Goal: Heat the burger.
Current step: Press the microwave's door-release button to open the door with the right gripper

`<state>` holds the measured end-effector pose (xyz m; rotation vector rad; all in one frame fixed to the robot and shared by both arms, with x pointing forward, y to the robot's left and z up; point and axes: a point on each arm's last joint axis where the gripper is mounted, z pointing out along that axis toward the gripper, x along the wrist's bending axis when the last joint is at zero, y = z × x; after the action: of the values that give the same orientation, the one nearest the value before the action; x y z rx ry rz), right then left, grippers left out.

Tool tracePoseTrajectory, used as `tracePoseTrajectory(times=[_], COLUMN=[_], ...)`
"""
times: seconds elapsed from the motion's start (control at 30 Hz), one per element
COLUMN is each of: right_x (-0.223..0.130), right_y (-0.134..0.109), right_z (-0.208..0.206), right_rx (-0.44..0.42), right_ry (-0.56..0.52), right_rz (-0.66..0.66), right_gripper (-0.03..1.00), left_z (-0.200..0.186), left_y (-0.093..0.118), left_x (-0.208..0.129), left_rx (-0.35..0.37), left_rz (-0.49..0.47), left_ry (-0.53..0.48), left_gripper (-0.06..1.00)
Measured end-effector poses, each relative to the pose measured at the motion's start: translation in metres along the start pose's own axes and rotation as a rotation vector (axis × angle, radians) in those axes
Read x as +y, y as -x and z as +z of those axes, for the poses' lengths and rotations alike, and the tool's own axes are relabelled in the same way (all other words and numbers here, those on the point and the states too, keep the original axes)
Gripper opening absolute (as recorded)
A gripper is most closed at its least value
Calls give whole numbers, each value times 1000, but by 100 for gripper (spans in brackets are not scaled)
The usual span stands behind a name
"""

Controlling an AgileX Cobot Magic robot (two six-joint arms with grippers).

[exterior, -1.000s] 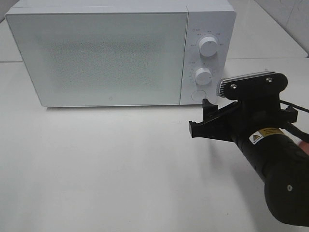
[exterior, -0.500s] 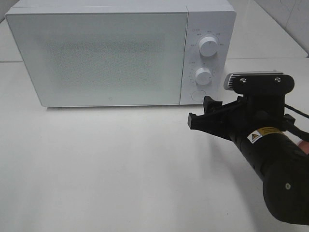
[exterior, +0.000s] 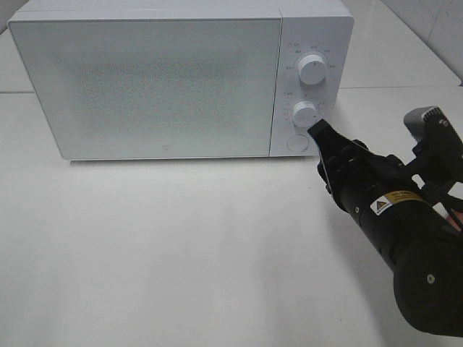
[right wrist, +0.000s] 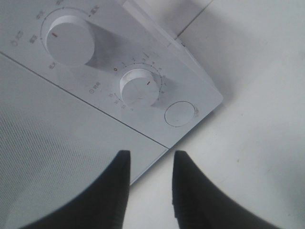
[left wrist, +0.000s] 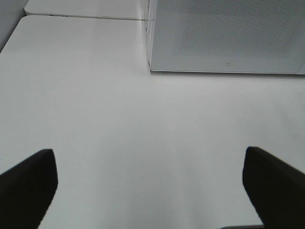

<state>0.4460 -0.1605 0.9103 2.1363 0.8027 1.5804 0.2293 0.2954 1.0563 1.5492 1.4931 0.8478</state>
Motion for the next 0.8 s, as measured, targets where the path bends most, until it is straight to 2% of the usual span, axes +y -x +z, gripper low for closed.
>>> tracePoseTrajectory(times=[0.03, 0.1, 0.13, 0.2, 0.3, 0.37, 0.4, 0.43, 0.53, 0.73, 0.8], right_x=[0, 0, 0, 0, 0, 0, 0, -1, -3, -4, -5], right_y=[0, 0, 0, 0, 0, 0, 0, 0, 2, 3, 7], right_z=[0, 0, 0, 0, 0, 0, 0, 0, 0, 0, 0], right_rx=[0, 0, 0, 0, 0, -2, -2, -6, -28, -48, -87], right_ry=[0, 0, 0, 0, 0, -2, -2, -4, -21, -29, -26], right_rz=[0, 178, 178, 302, 344, 471, 471, 514, 567, 608, 624], right_gripper=[32, 26, 26, 23, 21, 14, 14, 8, 3, 3, 3], left_z=[0, 0, 0, 0, 0, 0, 0, 0, 0, 0, 0], left_y=[0, 0, 0, 0, 0, 0, 0, 0, 0, 0, 0], left_x=[0, 0, 0, 0, 0, 0, 0, 0, 0, 0, 0], left_rx=[0, 0, 0, 0, 0, 0, 0, 0, 0, 0, 0], left_rz=[0, 0, 0, 0, 0, 0, 0, 0, 0, 0, 0], left_ry=[0, 0, 0, 0, 0, 0, 0, 0, 0, 0, 0], left_gripper=[97, 97, 97, 97, 97, 97, 97, 97, 97, 97, 97])
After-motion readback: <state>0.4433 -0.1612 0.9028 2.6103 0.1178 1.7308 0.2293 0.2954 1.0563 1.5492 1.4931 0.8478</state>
